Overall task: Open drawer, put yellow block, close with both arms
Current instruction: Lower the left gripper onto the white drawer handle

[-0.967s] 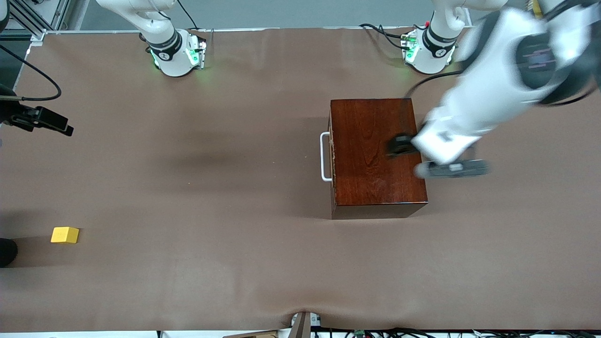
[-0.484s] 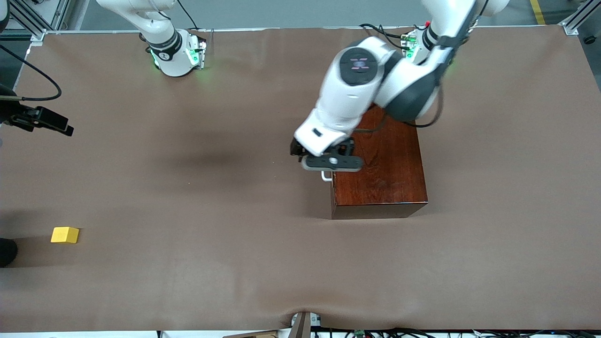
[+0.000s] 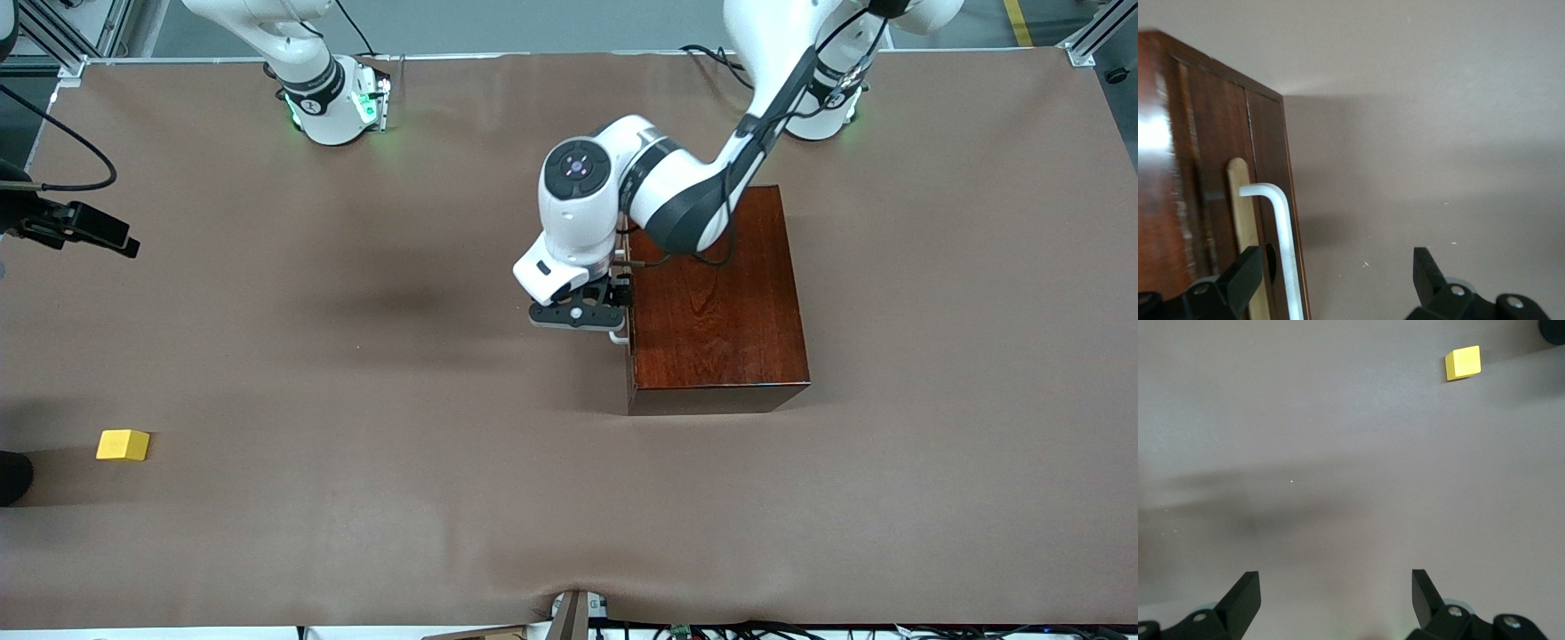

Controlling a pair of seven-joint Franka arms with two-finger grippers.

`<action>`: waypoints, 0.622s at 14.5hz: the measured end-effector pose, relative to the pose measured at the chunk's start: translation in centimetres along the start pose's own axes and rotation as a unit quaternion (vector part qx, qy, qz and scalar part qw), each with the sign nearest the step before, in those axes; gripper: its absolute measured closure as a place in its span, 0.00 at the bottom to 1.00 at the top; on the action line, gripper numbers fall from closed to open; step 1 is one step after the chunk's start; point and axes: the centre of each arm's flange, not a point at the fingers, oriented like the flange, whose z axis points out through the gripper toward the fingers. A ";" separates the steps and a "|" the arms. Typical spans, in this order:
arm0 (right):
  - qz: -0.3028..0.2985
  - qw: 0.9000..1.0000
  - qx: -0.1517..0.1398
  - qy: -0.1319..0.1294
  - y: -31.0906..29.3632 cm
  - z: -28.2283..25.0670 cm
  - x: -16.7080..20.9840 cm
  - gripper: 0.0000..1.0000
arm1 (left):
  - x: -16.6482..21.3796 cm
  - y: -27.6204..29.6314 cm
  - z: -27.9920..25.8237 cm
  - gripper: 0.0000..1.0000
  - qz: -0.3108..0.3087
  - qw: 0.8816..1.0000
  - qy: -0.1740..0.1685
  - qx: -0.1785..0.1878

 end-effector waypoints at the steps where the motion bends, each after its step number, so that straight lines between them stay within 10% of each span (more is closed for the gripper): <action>1: 0.000 1.000 0.000 0.000 0.0 0.0 0.0 0.00 | -0.6 0.7 1.0 0.00 0.000 1.000 -0.001 0.009; 9: -0.001 1.000 0.000 0.000 -0.1 0.0 0.0 0.00 | -2.7 1.6 3.0 0.00 -0.003 0.998 -0.030 0.057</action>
